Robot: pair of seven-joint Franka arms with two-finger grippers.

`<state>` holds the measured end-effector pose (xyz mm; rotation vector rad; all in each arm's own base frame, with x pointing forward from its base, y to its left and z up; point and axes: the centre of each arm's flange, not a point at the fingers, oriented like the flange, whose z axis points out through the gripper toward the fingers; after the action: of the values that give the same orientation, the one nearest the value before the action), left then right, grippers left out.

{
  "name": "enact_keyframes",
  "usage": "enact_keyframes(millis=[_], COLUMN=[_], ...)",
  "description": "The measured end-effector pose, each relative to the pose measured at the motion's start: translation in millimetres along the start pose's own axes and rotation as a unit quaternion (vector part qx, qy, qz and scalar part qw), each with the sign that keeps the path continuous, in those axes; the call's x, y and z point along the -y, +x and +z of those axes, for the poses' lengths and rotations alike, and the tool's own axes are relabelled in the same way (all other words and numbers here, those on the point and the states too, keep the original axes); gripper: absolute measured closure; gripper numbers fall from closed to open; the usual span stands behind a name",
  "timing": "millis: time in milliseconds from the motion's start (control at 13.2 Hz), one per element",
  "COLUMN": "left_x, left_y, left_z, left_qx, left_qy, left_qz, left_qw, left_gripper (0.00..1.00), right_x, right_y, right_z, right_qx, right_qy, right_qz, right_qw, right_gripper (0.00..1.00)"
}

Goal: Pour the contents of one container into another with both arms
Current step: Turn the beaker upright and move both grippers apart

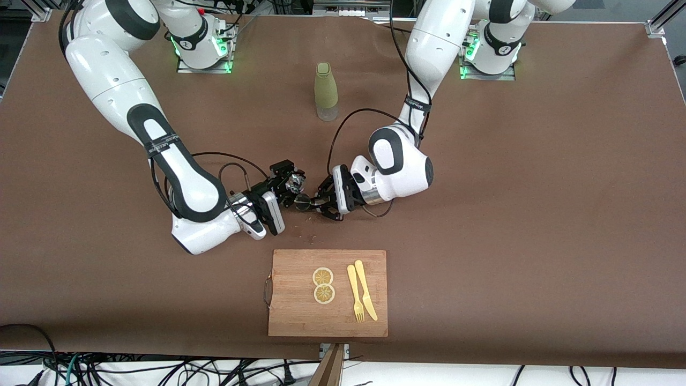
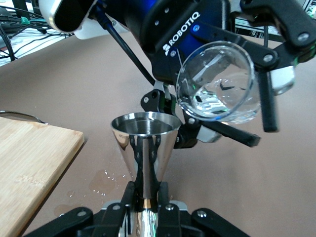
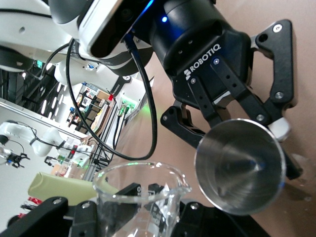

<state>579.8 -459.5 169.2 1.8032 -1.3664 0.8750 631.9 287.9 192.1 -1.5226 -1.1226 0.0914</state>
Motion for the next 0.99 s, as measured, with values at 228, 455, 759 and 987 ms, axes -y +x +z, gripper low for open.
enact_keyframes(millis=[228, 455, 759, 987], left_x=[2.7, 12.6, 50.6, 87.7], left_y=[-1.2, -4.3, -23.6, -56.9], left_z=[-2.0, -10.4, -51.3, -108.5], left_qx=[0.0, -0.007, -0.062, -0.103], left_qy=[0.002, -0.008, -0.073, -0.125], left_qz=[0.007, 0.007, 0.036, 0.065], left_qw=[1.0, 1.0, 0.995, 0.985], left_gripper=[0.79, 0.79, 0.79, 0.79], right_x=[-5.7, -11.2, -15.8, -18.2], right_y=[-13.6, -39.1, -98.3, -143.8], right_z=[-23.0, -70.3, -155.0, -200.1], right_qx=[-0.01, -0.033, -0.071, -0.083], right_qy=[-0.014, -0.041, -0.096, -0.133], right_qz=[-0.056, -0.117, -0.19, -0.223], right_qw=[0.998, 0.992, 0.975, 0.962], right_gripper=[0.84, 0.84, 0.84, 0.84])
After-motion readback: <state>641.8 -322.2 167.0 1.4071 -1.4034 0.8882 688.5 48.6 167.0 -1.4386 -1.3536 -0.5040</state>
